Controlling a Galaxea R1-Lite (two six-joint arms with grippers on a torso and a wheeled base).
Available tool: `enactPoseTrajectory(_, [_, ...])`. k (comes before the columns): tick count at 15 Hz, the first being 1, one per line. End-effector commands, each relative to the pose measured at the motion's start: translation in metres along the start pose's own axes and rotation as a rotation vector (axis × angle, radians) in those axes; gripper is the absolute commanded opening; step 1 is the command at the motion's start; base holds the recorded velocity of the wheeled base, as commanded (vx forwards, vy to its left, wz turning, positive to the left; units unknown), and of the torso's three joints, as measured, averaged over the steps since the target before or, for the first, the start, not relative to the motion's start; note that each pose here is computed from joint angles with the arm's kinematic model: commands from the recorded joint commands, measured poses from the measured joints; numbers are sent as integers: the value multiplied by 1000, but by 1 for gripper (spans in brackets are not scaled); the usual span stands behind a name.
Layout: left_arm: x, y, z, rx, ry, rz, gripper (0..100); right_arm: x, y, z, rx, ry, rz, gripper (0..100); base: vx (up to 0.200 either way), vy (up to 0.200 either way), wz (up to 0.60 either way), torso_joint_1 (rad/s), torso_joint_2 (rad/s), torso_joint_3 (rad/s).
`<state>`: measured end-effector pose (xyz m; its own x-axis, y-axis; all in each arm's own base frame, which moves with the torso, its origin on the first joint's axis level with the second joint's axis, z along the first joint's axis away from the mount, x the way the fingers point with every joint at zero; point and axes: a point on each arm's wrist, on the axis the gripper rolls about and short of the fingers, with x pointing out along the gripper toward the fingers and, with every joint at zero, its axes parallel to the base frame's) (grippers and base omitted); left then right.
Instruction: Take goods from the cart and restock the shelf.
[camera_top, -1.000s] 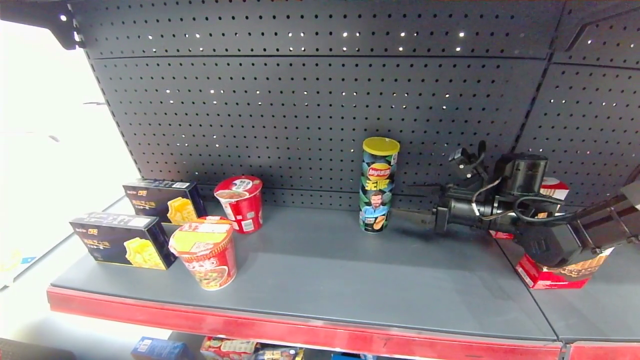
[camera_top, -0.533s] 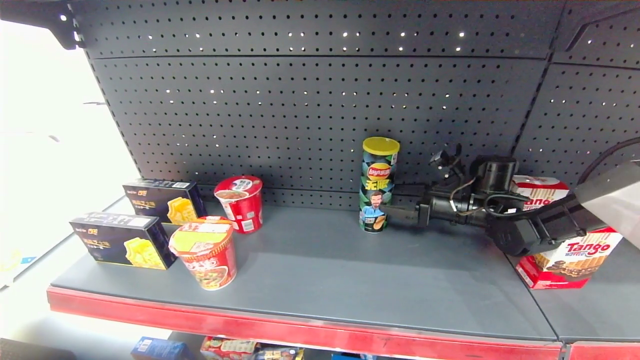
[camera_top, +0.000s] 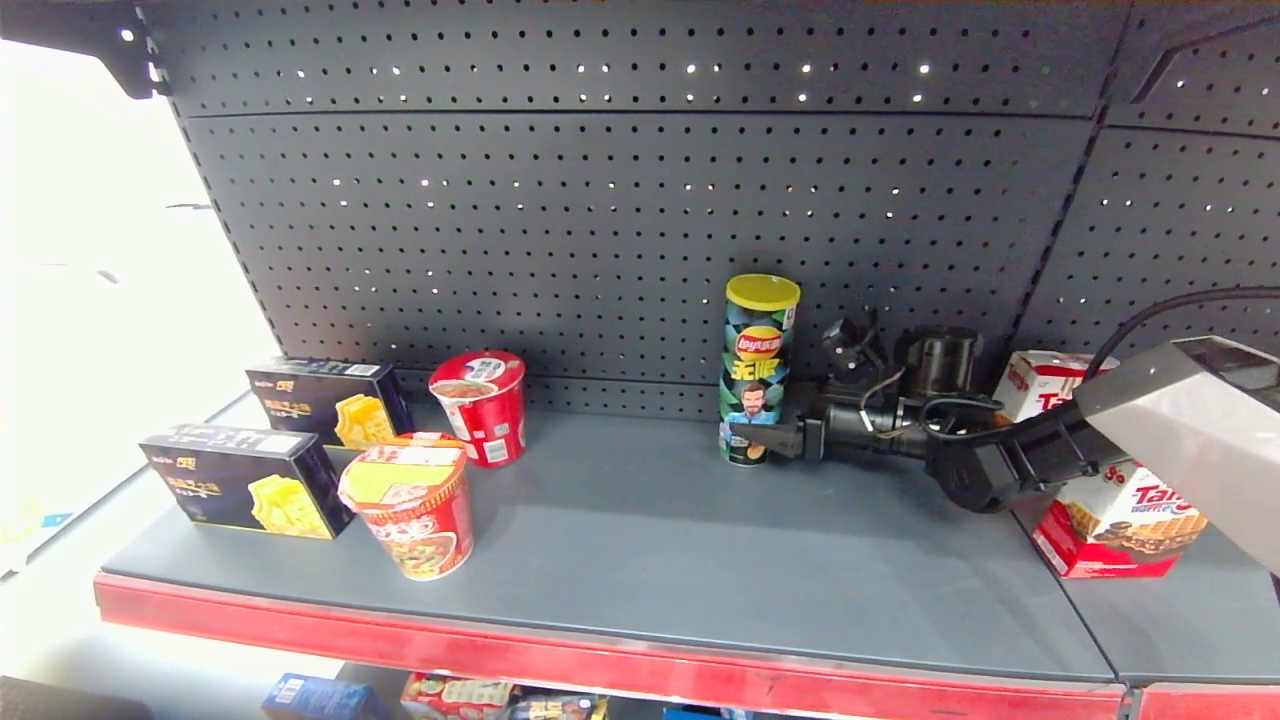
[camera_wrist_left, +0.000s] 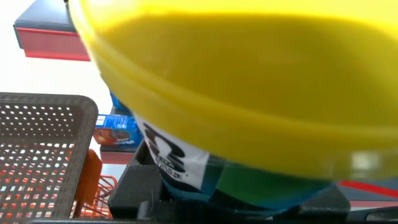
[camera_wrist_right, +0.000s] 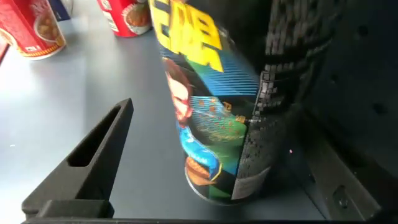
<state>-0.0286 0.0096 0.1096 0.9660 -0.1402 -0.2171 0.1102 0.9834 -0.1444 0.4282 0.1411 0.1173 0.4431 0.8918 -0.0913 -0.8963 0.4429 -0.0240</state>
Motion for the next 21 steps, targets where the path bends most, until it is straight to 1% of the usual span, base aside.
enactPoseTrajectory(1, [-6, 0, 2, -6, -47, -7, 0, 7, -2, -10, 14, 12, 9, 100, 0, 0, 0, 0, 0, 0])
enactPoseTrajectory(6, [-6, 0, 1, -5, -42, -5, 0, 20, -2, -17, 20, 14, 27, 100, 0, 0, 0, 0, 0, 0])
enactPoseTrajectory(11, [-8, 0, 6, -7, -59, -9, 0, 24, -4, -9, 11, 2, 24, 100, 0, 0, 0, 0, 0, 0])
enactPoseTrajectory(13, [-8, 0, 6, -5, -59, -11, 0, 26, -6, -6, 7, -2, 24, 100, 0, 0, 0, 0, 0, 0])
enactPoseTrajectory(15, [-9, 0, 7, -5, -62, -11, 0, 27, -7, -8, 3, -5, 25, 100, 0, 0, 0, 0, 0, 0])
enactPoseTrajectory(16, [-9, 0, 8, -5, -64, -12, 0, 27, -7, -8, 4, -4, 25, 0, 0, 0, 0, 0, 0, 0])
enactPoseTrajectory(21, [-11, -1, 11, -5, -77, -15, 0, 20, -4, 5, -10, -17, 13, 0, 0, 0, 0, 0, 0, 0])
